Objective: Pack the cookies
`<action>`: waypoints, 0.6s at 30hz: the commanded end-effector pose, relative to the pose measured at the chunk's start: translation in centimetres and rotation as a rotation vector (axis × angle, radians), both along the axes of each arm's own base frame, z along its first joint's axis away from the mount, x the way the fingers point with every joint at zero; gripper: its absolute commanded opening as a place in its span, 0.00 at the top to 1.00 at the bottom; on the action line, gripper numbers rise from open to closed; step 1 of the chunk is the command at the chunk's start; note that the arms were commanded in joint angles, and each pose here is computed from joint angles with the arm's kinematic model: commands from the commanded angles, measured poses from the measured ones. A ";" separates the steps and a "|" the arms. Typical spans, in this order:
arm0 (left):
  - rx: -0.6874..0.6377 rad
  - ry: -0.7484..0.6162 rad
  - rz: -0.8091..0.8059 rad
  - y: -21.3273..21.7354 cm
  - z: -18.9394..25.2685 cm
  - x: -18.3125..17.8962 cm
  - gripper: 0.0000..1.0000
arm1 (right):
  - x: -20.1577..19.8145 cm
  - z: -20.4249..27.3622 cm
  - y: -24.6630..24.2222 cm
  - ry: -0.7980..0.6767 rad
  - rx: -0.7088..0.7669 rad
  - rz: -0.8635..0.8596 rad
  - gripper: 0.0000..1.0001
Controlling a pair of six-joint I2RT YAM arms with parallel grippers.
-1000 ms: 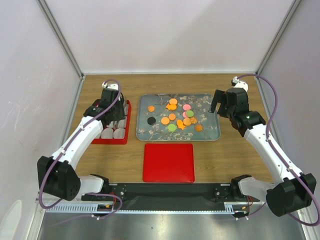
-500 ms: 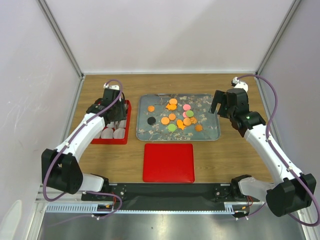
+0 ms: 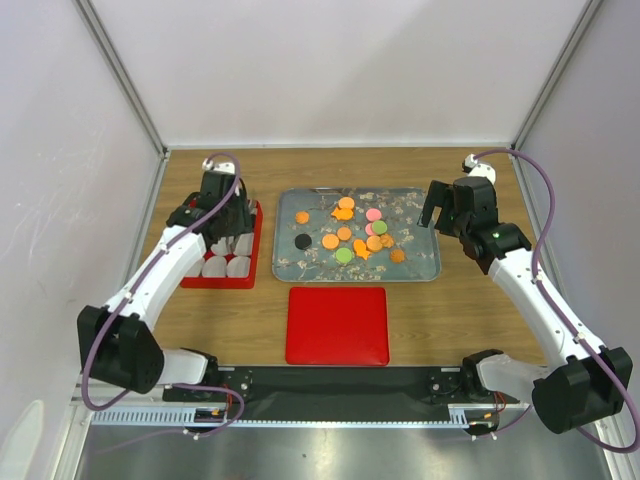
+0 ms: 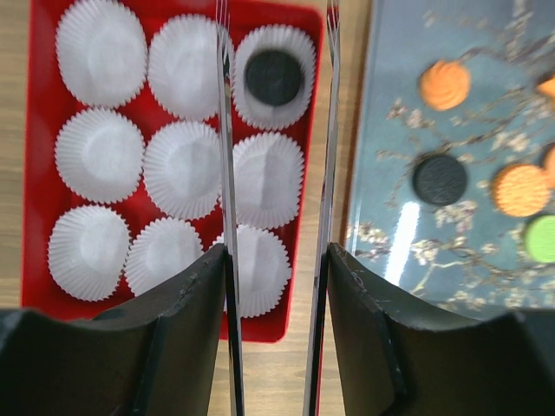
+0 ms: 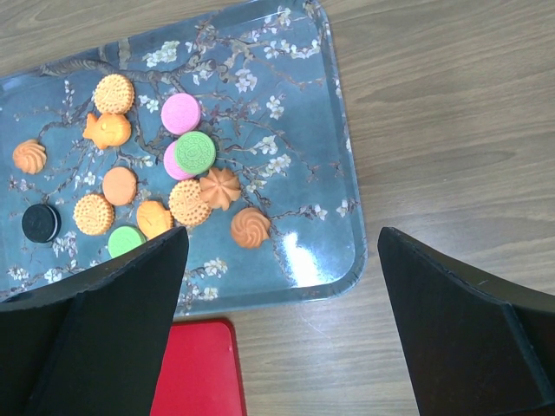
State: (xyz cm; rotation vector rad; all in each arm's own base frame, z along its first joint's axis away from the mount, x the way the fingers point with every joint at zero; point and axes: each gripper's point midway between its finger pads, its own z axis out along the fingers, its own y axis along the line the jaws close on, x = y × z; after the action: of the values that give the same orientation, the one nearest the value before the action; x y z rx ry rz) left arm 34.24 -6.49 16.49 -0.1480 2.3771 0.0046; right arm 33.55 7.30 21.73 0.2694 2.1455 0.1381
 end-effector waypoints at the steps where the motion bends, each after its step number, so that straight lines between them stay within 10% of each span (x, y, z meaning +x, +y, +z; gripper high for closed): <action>1: -0.038 -0.149 -0.027 -0.4 5.7 0.6 0.47 | 0.0 1.3 -0.1 -0.042 0.004 0.007 0.02; 18: -0.073 -0.098 -0.262 -10.0 3.1 -4.2 0.47 | -0.1 1.1 -0.4 -0.034 -0.008 -0.004 0.02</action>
State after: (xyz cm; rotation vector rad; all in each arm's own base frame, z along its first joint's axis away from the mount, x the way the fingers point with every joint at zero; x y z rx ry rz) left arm 29.89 -15.39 19.94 0.1415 2.2968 -0.1847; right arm 33.46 7.23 21.86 0.2705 2.1423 0.1386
